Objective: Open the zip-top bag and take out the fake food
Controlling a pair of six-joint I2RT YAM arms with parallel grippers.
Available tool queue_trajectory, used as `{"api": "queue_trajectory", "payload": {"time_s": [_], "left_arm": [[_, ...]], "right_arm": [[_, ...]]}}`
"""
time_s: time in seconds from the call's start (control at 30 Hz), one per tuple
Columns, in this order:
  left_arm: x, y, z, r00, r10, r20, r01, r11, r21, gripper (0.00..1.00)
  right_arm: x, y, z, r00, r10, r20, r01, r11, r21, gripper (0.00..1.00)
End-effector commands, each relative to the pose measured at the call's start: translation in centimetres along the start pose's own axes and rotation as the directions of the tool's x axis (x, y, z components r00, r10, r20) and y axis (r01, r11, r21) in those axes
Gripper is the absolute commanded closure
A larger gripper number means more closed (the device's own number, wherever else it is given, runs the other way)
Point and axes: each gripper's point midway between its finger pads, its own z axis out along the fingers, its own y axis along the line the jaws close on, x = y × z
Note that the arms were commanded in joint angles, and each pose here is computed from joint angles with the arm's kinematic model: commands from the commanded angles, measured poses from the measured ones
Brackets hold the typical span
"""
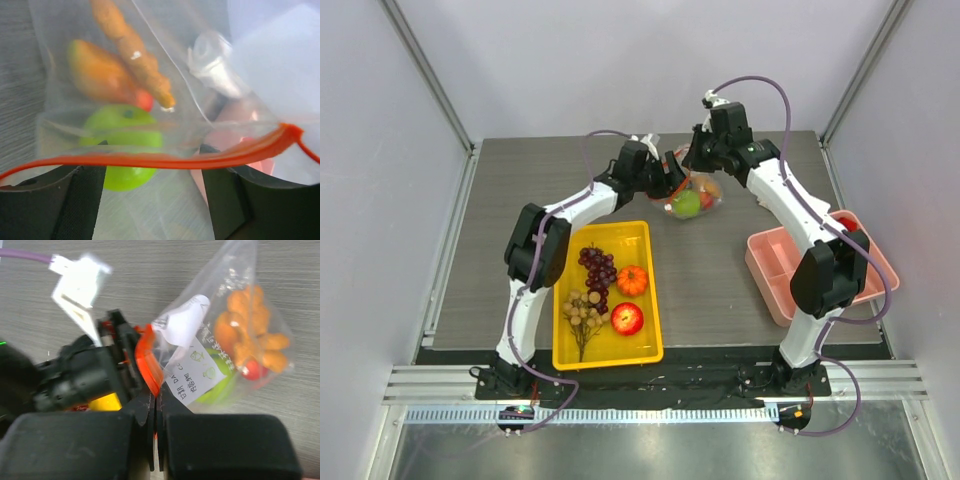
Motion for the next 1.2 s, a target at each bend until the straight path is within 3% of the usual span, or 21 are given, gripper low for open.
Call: {"api": "queue_trajectory", "payload": {"time_s": [0.0, 0.2, 0.27, 0.57, 0.67, 0.87, 0.93, 1.0, 1.17], "left_arm": [[1.4, 0.4, 0.6, 0.995, 0.060, -0.081, -0.058, 0.998, 0.034, 0.24], [4.1, 4.7, 1.0, 0.978, 0.077, -0.192, -0.096, 0.991, -0.093, 0.20], [5.0, 5.6, 1.5, 0.973, 0.078, -0.218, -0.100, 0.991, -0.094, 0.15], [7.6, 7.3, 2.1, 0.960, 0.064, -0.274, -0.089, 0.993, -0.077, 0.12], [7.0, 7.5, 2.4, 0.967, 0.060, -0.246, -0.084, 0.993, -0.088, 0.20], [2.9, 4.7, -0.4, 0.986, 0.094, -0.141, -0.103, 0.993, -0.056, 0.74], [1.8, 3.4, -1.7, 0.984, 0.141, -0.109, -0.147, 0.988, -0.048, 0.80], [0.3, 1.6, -3.7, 0.984, 0.170, -0.054, -0.172, 0.984, -0.036, 0.97], [-3.8, -2.4, -7.6, 0.965, 0.194, 0.176, -0.202, 0.979, 0.028, 1.00]], "right_arm": [[-2.6, 2.7, -2.5, 0.993, 0.009, 0.114, -0.002, 0.998, -0.061, 0.98], [-1.0, 1.9, -1.5, 0.996, 0.004, 0.086, -0.002, 0.999, -0.033, 0.99], [-0.2, 1.3, -1.0, 0.997, 0.004, 0.072, -0.002, 1.000, -0.015, 0.98], [2.2, -1.4, 0.0, 0.999, -0.014, 0.040, 0.010, 0.996, 0.088, 0.99], [2.5, -1.7, 0.2, 0.999, -0.017, 0.034, 0.013, 0.995, 0.099, 0.98], [1.7, -2.8, -0.4, 0.997, -0.059, 0.056, 0.050, 0.986, 0.162, 0.98], [1.4, -3.4, -0.6, 0.995, -0.074, 0.069, 0.059, 0.979, 0.196, 0.99], [1.3, -3.7, -0.7, 0.994, -0.091, 0.067, 0.075, 0.975, 0.209, 0.99], [1.8, -3.7, -1.1, 0.993, -0.093, 0.065, 0.079, 0.977, 0.199, 0.99]]}}
